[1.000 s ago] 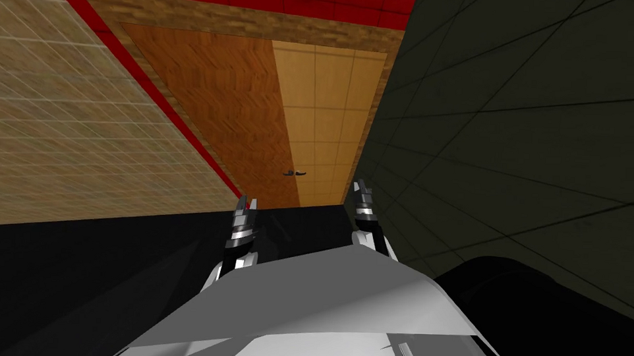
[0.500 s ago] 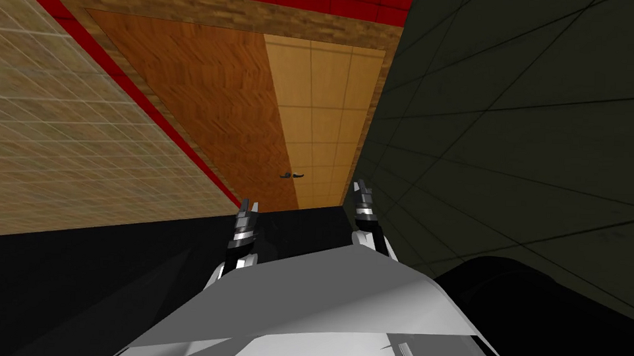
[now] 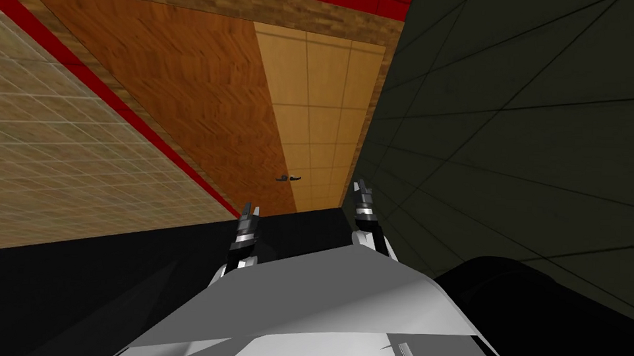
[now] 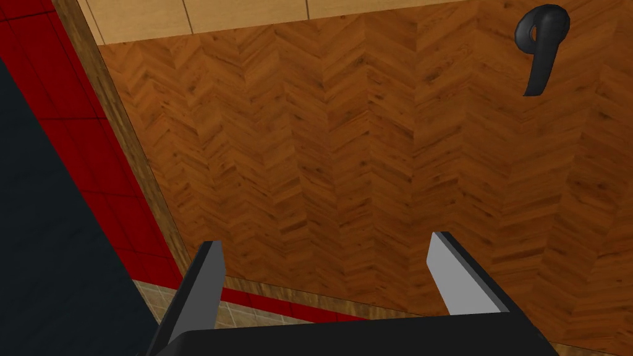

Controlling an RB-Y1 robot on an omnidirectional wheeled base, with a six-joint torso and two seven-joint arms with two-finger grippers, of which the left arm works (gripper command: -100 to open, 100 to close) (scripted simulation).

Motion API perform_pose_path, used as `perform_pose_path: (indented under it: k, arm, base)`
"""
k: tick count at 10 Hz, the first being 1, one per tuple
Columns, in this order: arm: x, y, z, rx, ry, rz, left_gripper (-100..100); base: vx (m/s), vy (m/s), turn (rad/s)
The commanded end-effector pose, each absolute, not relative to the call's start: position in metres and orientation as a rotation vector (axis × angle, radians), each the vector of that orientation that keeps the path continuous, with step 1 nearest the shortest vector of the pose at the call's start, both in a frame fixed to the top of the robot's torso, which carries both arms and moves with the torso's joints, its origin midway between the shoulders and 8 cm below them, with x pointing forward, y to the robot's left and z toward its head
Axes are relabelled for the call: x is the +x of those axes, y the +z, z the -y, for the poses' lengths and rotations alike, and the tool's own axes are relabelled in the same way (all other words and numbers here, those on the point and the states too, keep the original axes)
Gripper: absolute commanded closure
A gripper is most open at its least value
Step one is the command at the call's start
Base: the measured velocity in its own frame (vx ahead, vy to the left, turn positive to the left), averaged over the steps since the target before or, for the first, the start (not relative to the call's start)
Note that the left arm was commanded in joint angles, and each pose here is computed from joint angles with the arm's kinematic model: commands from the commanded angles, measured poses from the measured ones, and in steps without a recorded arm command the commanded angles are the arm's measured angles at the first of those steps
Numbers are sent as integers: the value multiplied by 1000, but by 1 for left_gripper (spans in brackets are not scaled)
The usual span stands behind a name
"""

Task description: Pull the door open

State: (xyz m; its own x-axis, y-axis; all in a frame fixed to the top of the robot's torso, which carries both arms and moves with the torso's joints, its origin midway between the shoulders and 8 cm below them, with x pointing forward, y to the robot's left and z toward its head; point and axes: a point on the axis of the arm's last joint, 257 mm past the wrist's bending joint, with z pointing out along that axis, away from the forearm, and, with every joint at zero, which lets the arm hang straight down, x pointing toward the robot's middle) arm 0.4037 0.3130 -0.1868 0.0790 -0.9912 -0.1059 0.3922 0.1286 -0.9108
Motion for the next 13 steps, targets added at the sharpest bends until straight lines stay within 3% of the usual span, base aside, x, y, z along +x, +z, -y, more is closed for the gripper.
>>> perform_pose_path:
  k: [1, 13]
  arm:
    - [406, -199, -317, -872, -1243, -935, -100]
    - [408, -284, -350, -1038, -1191, -1012, -100]
  base:
    - [119, -6, -56]
    - [100, 4, -59]
